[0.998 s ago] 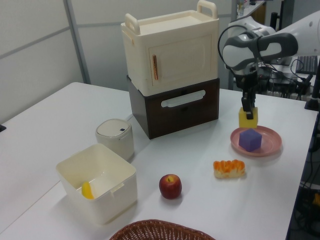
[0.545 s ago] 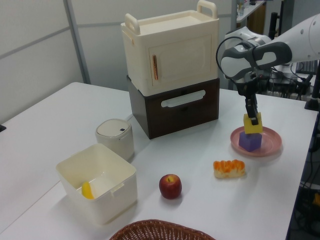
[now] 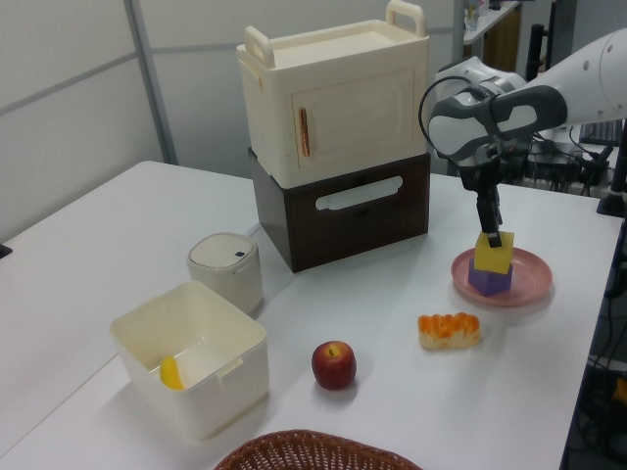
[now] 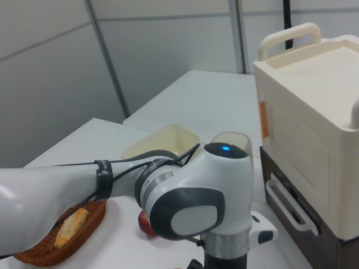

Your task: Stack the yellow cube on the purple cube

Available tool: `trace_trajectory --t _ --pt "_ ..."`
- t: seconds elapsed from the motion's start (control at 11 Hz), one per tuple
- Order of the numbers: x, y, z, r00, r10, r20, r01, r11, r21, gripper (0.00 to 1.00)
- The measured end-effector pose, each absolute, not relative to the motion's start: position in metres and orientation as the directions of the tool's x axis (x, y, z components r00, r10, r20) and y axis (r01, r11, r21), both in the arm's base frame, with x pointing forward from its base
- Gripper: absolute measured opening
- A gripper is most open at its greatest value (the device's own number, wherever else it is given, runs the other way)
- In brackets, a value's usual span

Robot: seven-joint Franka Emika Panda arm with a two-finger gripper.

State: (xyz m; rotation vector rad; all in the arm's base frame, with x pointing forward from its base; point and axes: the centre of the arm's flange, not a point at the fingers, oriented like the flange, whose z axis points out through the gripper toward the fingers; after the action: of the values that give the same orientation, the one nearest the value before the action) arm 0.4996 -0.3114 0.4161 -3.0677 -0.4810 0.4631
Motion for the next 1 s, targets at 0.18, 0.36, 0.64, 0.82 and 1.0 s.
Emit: trace_trajectory --t 0.18,0.36,0.64,0.82,1.0 --pt "0.505 -0.308 0.434 0.907 0.302 -0.293 0.300 -0.952 -0.051 1.00" --pt "0.518 -0.292 0.467 0.900 0.322 -0.295 0.321 -0.946 -0.052 1.00" --pt "0.545 -0.250 0.500 0.928 0.260 -0.269 0.272 -0.962 0.011 1.00" --pt "0.570 -0.180 0.519 0.952 0.155 -0.265 0.178 -0.982 0.065 1.00" --pt "0.584 -0.126 0.530 0.968 0.099 -0.233 0.127 -0.986 0.108 1.00"
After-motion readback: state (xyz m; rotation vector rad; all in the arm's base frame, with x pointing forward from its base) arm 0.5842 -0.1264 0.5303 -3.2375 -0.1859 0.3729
